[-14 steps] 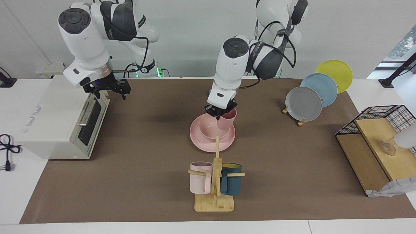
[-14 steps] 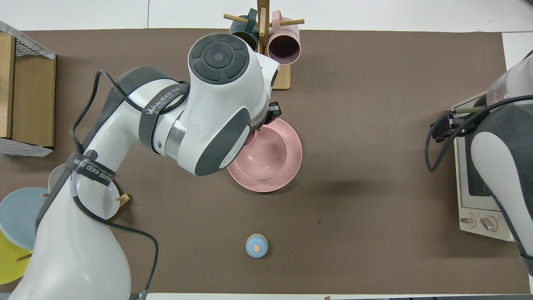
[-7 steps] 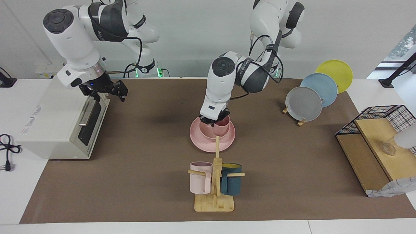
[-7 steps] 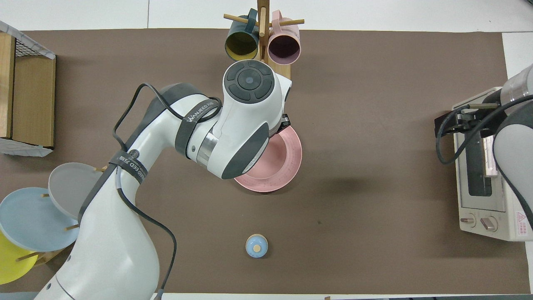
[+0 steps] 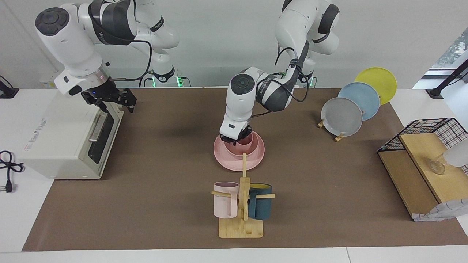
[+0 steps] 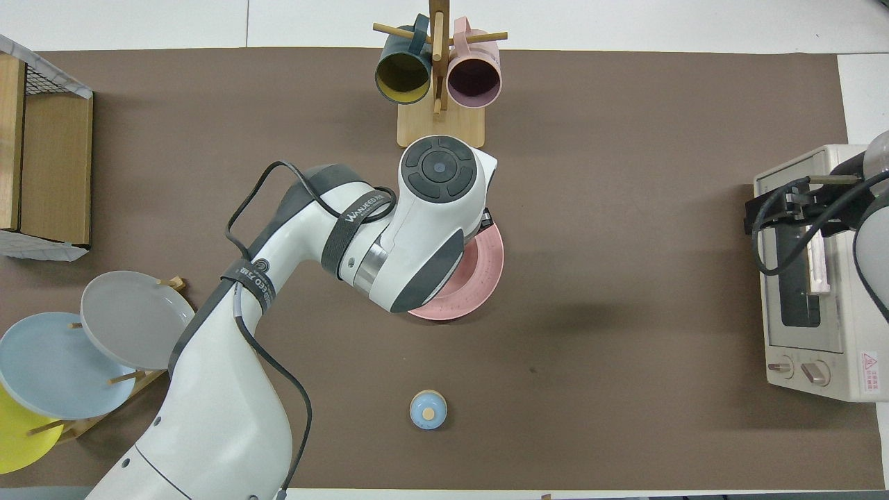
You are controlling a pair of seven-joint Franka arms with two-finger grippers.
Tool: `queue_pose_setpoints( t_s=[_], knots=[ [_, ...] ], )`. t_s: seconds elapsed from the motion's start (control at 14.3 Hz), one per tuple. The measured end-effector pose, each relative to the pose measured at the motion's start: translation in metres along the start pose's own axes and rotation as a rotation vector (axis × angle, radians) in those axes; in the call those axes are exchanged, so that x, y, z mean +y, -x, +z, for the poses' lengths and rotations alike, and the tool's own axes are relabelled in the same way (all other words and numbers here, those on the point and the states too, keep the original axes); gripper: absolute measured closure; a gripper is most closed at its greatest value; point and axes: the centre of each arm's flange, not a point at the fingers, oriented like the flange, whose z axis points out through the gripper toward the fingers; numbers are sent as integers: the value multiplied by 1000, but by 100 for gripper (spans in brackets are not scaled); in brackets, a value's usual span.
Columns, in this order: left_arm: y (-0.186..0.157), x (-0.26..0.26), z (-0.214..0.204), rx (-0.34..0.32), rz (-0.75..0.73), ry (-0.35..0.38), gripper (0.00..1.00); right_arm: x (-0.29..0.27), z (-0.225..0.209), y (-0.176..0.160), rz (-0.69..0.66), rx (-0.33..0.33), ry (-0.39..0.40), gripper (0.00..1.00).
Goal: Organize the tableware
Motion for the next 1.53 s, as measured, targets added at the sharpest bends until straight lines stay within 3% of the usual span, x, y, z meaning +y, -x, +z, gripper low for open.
queue_pose_setpoints(
  t_s=[0.21,0.28,0.56,0.84,1.19,1.53],
  knots=[
    [0,1,0,16,7,-2,95,-1,-6,10,-3,-16,0,0],
    [0,0,1,23,11,-5,88,-1,-8,11,-3,-16,0,0],
    [-6,-3,-6,57,17,-5,44,0,-15,10,-1,18,-2,0],
    [-36,-50,-95,106,-28,33,1,4,-26,7,7,50,-4,0],
    [-86,-191,-221,140,-41,22,0,6,-27,6,10,46,-4,0],
    [-113,-327,-279,114,106,-29,0,6,-27,5,11,45,-4,0]
  ],
)
